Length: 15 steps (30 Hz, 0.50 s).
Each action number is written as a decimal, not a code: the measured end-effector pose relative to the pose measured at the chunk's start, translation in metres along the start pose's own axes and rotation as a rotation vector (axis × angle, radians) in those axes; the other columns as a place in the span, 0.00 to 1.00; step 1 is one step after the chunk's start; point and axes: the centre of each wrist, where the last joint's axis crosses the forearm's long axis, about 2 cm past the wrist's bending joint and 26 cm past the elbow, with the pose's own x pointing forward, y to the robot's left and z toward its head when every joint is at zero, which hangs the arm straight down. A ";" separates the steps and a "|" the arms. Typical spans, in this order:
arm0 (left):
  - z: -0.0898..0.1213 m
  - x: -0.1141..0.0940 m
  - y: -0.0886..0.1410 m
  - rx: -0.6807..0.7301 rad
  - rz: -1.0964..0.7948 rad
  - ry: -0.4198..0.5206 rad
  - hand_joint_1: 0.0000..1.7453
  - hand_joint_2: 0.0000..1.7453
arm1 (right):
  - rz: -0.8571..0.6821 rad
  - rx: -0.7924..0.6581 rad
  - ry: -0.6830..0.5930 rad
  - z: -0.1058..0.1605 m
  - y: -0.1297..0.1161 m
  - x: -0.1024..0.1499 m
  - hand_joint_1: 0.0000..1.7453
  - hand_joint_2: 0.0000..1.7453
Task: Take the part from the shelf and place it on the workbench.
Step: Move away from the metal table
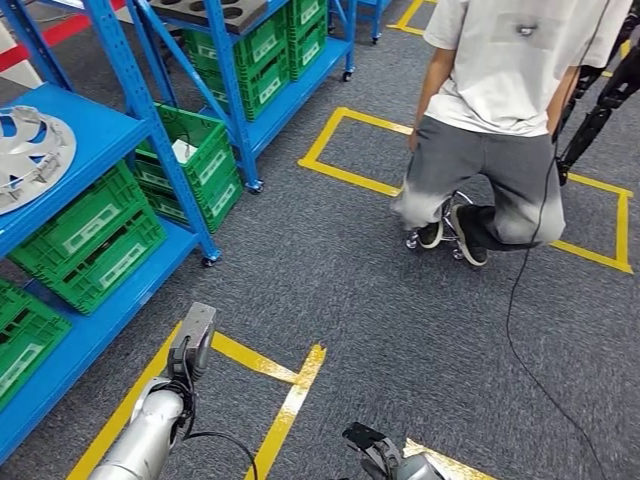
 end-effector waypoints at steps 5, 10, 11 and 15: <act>0.000 -0.001 0.000 -0.003 0.004 0.004 0.00 0.00 | 0.005 0.006 0.001 0.001 0.002 0.003 0.00 0.00; 0.000 0.001 0.002 -0.001 0.005 0.001 0.00 0.00 | 0.009 0.008 -0.005 0.001 0.003 0.006 0.00 0.00; 0.000 0.000 0.002 -0.002 0.006 0.002 0.00 0.00 | 0.010 0.008 -0.003 0.001 0.003 0.006 0.00 0.00; -0.001 -0.001 0.003 0.000 0.025 0.007 0.00 0.00 | 0.014 0.006 -0.001 0.002 0.003 0.008 0.00 0.00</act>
